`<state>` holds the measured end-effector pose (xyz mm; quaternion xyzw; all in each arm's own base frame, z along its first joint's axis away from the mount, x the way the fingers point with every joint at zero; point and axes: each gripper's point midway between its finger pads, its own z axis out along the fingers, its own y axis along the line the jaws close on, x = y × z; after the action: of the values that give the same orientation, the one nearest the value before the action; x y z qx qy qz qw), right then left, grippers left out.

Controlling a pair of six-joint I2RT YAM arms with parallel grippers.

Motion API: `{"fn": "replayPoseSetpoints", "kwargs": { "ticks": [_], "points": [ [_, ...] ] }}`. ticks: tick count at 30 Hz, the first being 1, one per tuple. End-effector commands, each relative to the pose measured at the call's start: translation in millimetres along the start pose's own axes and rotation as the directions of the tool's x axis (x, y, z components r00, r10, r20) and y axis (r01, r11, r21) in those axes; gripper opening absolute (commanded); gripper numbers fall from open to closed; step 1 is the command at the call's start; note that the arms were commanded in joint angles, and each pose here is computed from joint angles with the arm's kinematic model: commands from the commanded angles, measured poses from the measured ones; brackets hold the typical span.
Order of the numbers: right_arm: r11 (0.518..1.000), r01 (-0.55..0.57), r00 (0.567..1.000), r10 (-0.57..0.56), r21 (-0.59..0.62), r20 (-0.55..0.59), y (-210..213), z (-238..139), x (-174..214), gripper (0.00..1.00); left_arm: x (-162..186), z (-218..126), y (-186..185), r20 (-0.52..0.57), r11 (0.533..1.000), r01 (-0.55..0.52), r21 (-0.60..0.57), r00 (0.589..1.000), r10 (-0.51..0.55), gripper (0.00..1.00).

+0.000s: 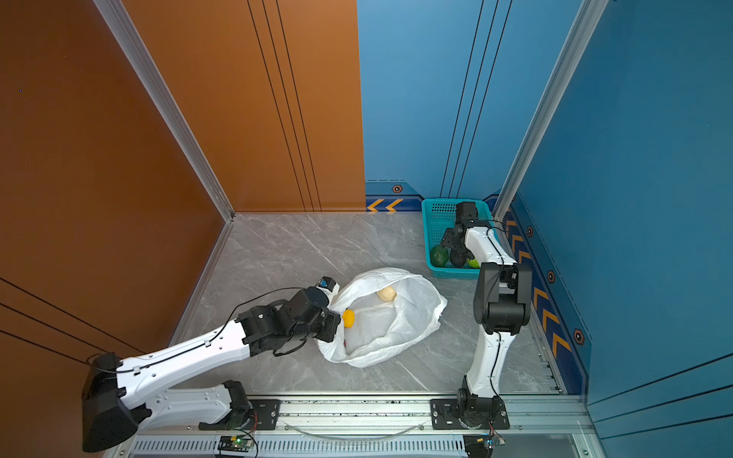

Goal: Untie the knot of the plastic bag and take out the fruit
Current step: 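Open the right gripper to drop the dark fruit into the basket, then move the right gripper back into the bag above the remaining fruits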

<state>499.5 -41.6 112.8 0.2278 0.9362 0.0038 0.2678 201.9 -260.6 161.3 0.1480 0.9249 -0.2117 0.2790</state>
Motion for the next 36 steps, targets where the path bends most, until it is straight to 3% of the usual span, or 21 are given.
{"fn": "replayPoseSetpoints", "kwargs": {
  "ticks": [1,7,13,18,23,29,36],
  "points": [
    [0.999,-0.022,0.998,0.024,-0.04,0.061,3,-44,-12,0.8,7,3,5,-0.023,0.999,-0.015,-0.033,1.0,0.015,0.0],
    [0.992,0.033,0.999,-0.027,-0.124,0.046,26,-102,9,0.81,2,1,8,-0.002,0.999,-0.017,-0.052,1.0,0.017,0.0],
    [0.96,0.149,0.989,-0.141,-0.239,0.052,53,-183,60,0.81,-1,0,11,0.012,0.998,-0.015,-0.065,1.0,0.016,0.0],
    [0.889,0.258,0.965,-0.253,-0.378,0.063,85,-250,120,0.82,-2,0,12,0.017,0.997,-0.017,-0.074,1.0,0.018,0.0],
    [0.827,0.342,0.936,-0.341,-0.447,0.085,105,-290,177,0.83,-6,0,12,0.024,0.997,-0.018,-0.08,1.0,0.02,0.0],
    [0.767,0.417,0.899,-0.429,-0.488,0.095,118,-302,235,0.84,-6,1,13,0.023,0.996,-0.017,-0.082,1.0,0.019,0.0],
    [0.723,0.494,0.845,-0.53,-0.483,0.072,132,-265,296,0.93,-9,0,14,0.029,0.996,-0.013,-0.086,0.999,0.016,0.0]
  ]
}}
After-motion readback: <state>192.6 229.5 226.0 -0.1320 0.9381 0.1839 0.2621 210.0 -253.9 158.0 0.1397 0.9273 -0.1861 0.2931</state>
